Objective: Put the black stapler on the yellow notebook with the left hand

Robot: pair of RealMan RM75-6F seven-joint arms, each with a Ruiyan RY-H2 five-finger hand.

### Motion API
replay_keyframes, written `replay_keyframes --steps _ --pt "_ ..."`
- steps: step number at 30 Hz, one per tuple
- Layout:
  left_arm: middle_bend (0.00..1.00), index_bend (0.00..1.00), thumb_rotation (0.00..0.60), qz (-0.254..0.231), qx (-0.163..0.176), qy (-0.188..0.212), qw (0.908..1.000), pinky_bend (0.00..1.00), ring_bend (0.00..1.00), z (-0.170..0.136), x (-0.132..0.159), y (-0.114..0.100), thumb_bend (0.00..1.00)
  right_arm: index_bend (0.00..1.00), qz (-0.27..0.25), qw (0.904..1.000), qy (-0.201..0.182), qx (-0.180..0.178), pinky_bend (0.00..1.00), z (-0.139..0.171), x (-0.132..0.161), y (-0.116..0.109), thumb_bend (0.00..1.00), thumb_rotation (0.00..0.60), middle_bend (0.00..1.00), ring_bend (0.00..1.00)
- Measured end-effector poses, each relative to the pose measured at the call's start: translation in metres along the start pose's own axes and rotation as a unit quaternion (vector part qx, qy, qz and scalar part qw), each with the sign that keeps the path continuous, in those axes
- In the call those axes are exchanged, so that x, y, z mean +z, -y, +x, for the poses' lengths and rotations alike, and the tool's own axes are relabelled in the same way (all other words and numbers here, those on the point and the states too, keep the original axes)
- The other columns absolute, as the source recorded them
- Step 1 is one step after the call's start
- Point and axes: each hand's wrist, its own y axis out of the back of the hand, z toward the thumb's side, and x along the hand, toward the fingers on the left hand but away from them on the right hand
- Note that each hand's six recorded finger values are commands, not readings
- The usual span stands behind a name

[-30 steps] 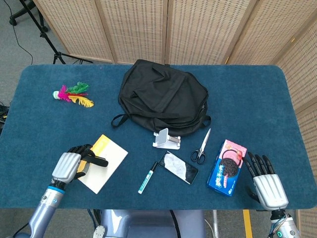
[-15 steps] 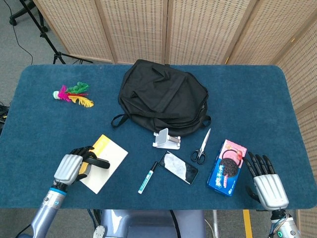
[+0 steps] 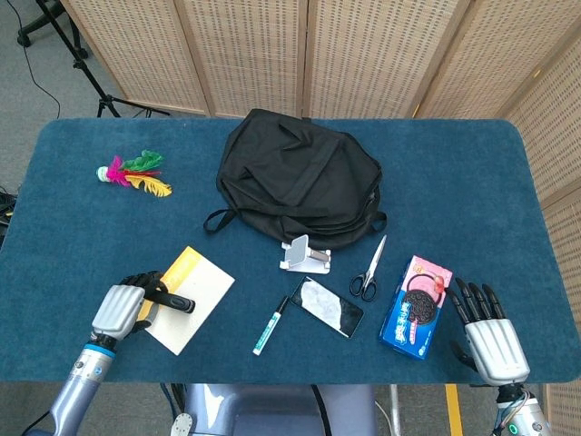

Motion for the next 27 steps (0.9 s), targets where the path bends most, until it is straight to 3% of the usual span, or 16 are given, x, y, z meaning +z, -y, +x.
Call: replay_keyframes --steps 18,27 --pt "0.21 0.5 0.6 0.009 -0.023 -0.008 0.9997 0.28 0.24 0.0013 -0.0051 0.0067 0.42 0.07 0.0 1.0 0.0 -0.002 0.0 0.0004 0.0004 -0.0007 0.33 0.6 0.0 0.0" --pt "0.06 0.24 0.6 0.011 -0.026 -0.006 0.9996 0.24 0.13 0.0006 -0.0055 0.0043 0.36 0.07 -0.001 1.0 0.0 -0.003 0.0 0.0 0.0001 -0.0008 0.34 0.6 0.0 0.0"
